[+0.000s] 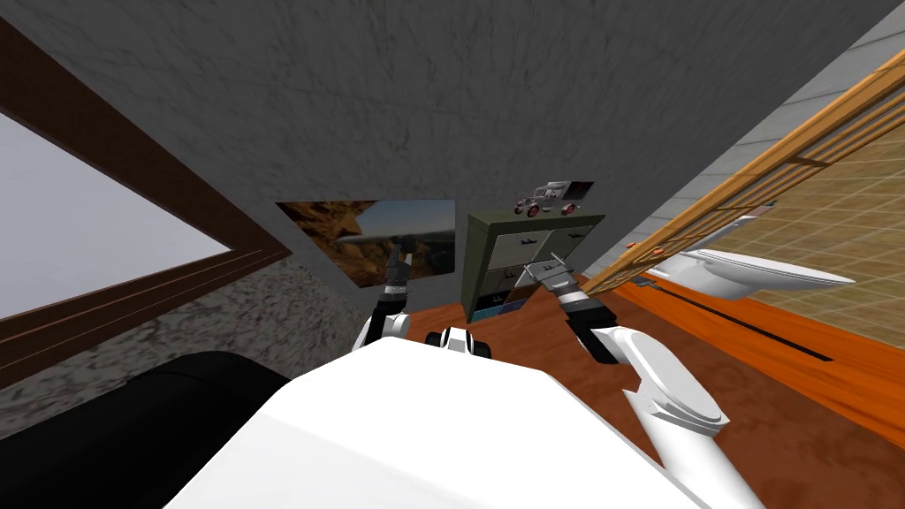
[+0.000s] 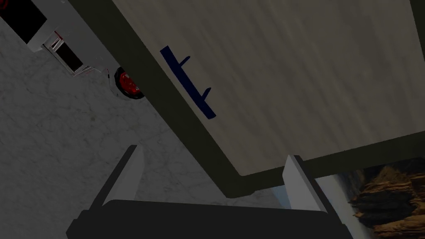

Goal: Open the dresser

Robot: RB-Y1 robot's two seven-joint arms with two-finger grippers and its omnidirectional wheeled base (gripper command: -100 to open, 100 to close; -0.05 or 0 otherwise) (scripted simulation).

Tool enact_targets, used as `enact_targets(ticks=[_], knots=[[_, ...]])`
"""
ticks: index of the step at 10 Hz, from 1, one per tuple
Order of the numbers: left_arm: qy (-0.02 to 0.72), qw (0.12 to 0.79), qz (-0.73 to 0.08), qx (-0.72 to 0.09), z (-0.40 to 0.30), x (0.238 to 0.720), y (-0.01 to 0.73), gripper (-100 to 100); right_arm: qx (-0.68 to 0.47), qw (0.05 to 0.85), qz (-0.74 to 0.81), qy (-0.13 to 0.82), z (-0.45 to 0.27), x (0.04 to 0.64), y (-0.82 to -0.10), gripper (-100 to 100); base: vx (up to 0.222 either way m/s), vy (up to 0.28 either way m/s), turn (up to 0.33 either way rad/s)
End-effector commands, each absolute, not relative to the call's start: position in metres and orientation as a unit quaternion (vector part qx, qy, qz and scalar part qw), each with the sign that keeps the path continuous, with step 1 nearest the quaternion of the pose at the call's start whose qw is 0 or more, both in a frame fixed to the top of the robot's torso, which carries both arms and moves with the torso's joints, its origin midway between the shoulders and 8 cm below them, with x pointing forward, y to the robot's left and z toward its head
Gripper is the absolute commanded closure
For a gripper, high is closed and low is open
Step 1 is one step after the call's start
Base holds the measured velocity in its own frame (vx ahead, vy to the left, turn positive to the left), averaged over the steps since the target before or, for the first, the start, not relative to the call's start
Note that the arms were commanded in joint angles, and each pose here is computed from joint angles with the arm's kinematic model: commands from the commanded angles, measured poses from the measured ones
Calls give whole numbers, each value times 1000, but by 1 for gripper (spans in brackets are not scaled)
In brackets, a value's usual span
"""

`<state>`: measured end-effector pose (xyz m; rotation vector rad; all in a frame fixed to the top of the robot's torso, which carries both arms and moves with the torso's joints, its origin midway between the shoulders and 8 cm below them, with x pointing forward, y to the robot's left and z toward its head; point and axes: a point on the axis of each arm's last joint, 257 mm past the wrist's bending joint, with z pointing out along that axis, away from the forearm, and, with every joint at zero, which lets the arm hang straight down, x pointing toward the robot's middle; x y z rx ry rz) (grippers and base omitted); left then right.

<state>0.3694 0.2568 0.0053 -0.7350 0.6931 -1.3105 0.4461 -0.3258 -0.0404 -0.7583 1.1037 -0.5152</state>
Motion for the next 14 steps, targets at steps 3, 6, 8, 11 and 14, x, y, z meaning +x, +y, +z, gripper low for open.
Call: enact_targets(ticks=[3,6,8,11,14], knots=[[308,677,-583,-327,5,369,257,0,-434,682,-365,461,-34,460,-357,-100,52,120,-14],[308,677,-583,-327,5,369,257,0,-472,642,-422,433,-27,466,-372,-100,54,93,-8],[308,677,-583,-327,5,369,257,0,-493,616,-455,413,-21,469,-380,-100,37,67,-8],[308,677,-583,-327,5,369,257,0,-488,623,-446,418,-17,469,-381,-100,50,42,-6],[308,677,-583,-327,5,369,257,0,-495,632,-434,408,-11,462,-368,100,-73,-47,-142]])
